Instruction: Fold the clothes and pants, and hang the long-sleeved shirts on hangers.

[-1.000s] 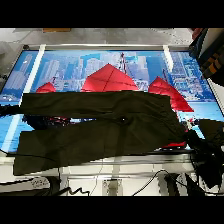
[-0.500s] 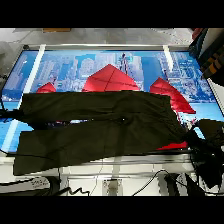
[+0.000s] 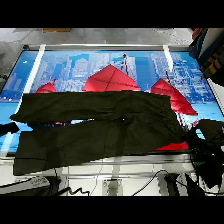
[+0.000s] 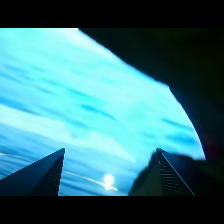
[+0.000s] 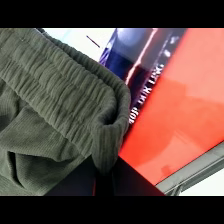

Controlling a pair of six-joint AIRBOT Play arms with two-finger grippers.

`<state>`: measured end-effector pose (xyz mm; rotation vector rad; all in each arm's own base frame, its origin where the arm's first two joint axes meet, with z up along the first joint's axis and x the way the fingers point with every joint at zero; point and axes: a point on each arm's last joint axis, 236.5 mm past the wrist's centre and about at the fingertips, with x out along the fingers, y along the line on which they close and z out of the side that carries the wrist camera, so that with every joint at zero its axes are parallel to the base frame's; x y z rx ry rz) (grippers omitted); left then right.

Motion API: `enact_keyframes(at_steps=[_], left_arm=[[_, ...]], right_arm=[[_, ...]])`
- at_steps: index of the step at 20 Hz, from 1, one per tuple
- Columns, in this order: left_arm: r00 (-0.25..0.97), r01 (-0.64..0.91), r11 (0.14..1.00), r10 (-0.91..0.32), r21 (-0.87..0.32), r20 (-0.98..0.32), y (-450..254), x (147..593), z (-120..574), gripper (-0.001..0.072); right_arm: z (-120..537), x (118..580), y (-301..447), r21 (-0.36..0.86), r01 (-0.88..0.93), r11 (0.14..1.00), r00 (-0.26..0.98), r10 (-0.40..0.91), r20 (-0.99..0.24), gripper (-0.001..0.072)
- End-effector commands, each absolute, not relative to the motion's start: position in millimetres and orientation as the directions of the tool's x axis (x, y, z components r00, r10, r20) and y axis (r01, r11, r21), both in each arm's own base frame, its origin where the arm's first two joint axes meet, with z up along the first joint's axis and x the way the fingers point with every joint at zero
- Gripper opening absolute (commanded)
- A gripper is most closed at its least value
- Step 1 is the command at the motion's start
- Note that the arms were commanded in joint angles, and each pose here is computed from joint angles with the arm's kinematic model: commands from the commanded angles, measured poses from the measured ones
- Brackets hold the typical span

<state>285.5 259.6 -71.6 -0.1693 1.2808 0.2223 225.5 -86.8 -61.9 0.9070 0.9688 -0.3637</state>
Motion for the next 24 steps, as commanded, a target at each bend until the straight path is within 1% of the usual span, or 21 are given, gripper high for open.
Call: enact_keyframes(at_steps=[1, 2, 3, 4, 6, 8, 9, 10, 11, 12, 13, 14, 17, 20, 24], left_arm=[[0.362, -0.192, 0.934, -0.218, -0.301, -0.907, 222, 279, -71, 0.0616], [0.387, -0.186, 0.915, -0.265, -0.357, -0.883, 216, 282, -73, 0.0615], [0.382, -0.175, 0.911, -0.286, -0.372, -0.879, 214, 282, -78, 0.0589], [0.368, -0.150, 0.914, -0.302, -0.377, -0.879, 210, 282, -84, 0.0537], [0.352, -0.096, 0.921, -0.323, -0.377, -0.879, 203, 285, -90, 0.0524], [0.339, -0.034, 0.931, -0.332, -0.364, -0.880, 196, 289, -92, 0.0382], [0.327, -0.008, 0.935, -0.332, -0.354, -0.885, 193, 290, -93, 0.0332], [0.307, 0.005, 0.941, -0.323, -0.338, -0.895, 193, 288, -95, 0.0332], [0.280, 0.020, 0.947, -0.313, -0.321, -0.907, 194, 284, -98, 0.0304], [0.252, 0.036, 0.952, -0.303, -0.304, -0.919, 194, 279, -101, 0.0178], [0.235, 0.046, 0.956, -0.294, -0.291, -0.927, 195, 277, -103, 0.0035], [0.230, 0.048, 0.960, -0.280, -0.277, -0.932, 198, 276, -104, 0.0012], [0.281, 0.023, 0.978, -0.203, -0.205, -0.938, 219, 290, -97, 0.0010], [0.383, -0.100, 0.992, -0.036, -0.080, -0.923, 263, 319, -81, 0.0009], [0.510, -0.134, 0.983, 0.174, 0.122, -0.843, 296, 370, -58, 0.0008]], right_arm=[[-62, 226, -87, 0.497, 0.633, 0.593, 0.545, 0.115, -0.831, 0.0035], [-62, 226, -87, 0.497, 0.633, 0.593, 0.545, 0.115, -0.831, 0.0035], [-62, 226, -86, 0.498, 0.633, 0.593, 0.545, 0.116, -0.831, 0.0035], [-62, 225, -86, 0.498, 0.633, 0.593, 0.544, 0.118, -0.831, 0.0034], [-62, 225, -84, 0.501, 0.631, 0.592, 0.540, 0.128, -0.832, 0.0034], [-62, 223, -81, 0.504, 0.629, 0.592, 0.535, 0.141, -0.833, 0.0035], [-62, 223, -80, 0.505, 0.629, 0.592, 0.534, 0.144, -0.833, 0.0035], [-62, 223, -80, 0.505, 0.629, 0.591, 0.534, 0.144, -0.833, 0.0034], [-62, 223, -80, 0.505, 0.628, 0.591, 0.534, 0.144, -0.833, 0.0035], [-62, 223, -79, 0.507, 0.628, 0.590, 0.535, 0.146, -0.832, 0.0034], [-62, 223, -78, 0.510, 0.627, 0.589, 0.535, 0.151, -0.831, 0.0034], [-62, 223, -77, 0.514, 0.626, 0.587, 0.535, 0.157, -0.830, 0.0035], [-61, 224, -73, 0.527, 0.622, 0.580, 0.537, 0.174, -0.826, 0.0034], [-60, 222, -67, 0.537, 0.617, 0.575, 0.531, 0.200, -0.824, 0.0034], [-59, 224, -66, 0.543, 0.615, 0.572, 0.537, 0.200, -0.819, 0.0034]])
